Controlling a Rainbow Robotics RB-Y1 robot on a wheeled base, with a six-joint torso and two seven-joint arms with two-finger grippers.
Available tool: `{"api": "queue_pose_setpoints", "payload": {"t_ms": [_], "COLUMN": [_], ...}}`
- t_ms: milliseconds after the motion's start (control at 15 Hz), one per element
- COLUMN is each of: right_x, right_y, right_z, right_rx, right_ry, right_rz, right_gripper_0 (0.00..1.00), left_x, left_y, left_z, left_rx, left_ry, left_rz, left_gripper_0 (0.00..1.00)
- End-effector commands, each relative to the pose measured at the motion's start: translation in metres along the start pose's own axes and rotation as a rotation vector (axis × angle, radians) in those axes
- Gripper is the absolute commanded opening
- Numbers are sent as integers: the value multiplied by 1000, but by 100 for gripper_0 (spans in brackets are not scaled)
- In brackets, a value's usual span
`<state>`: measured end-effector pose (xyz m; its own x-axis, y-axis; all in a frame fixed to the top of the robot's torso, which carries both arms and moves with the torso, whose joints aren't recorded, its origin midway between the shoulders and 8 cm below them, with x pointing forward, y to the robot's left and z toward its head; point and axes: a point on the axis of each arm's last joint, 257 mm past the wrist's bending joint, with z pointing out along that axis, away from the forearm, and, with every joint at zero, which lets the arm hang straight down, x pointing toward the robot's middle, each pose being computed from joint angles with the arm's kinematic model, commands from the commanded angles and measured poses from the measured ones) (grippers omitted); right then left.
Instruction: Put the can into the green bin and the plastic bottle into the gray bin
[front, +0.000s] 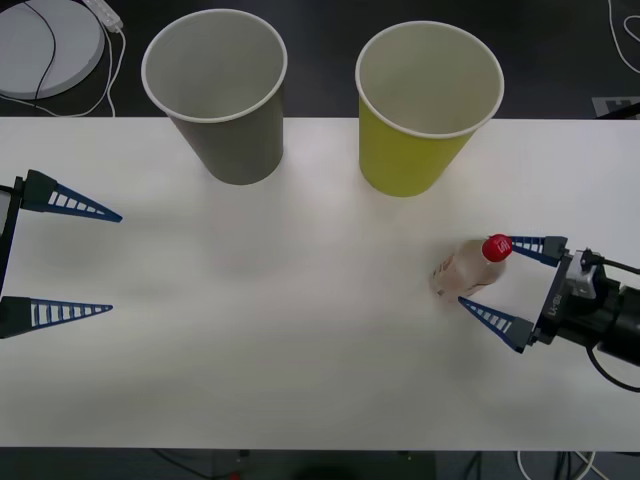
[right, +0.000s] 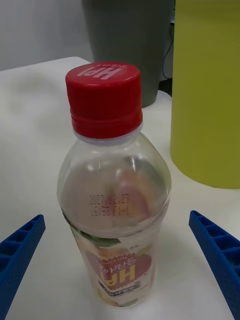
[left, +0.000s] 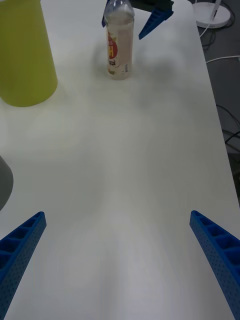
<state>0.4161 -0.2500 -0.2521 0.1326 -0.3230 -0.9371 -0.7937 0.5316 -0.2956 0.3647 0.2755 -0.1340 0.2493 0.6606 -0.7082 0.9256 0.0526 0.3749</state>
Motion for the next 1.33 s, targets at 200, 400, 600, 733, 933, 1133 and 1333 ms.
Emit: {"api": "queue_pose_setpoints", "payload": {"t_ms": [200,400,600,733,933,1133,1333], "right_x": [-2,-4,-6,-7,-8,-8,-12], "right_y": [0,2,4,5,7,7,9], "right_z": [14,22,24,24,24,24,24], "right_rx": [-4,-13,-23,-27,-35,-34,-44], "right_ry": [2,-3,-7,-11,-15,-17,-29], "right_rz": [-12,-11,-14,-13,-12,-4,11], "right_gripper_0": [100,100,100,100,100,100,0], "left_x": [0,0,0,0,0,0,0], "left_y": [0,0,0,0,0,0,0], "left_z": [0,0,0,0,0,0,0], "left_rx": [0,0,0,0,0,0,0], "left_ry": [0,0,0,0,0,0,0], "left_rz": [0,0,0,0,0,0,0], "left_gripper_0": [100,100,100,100,100,100,100]}}
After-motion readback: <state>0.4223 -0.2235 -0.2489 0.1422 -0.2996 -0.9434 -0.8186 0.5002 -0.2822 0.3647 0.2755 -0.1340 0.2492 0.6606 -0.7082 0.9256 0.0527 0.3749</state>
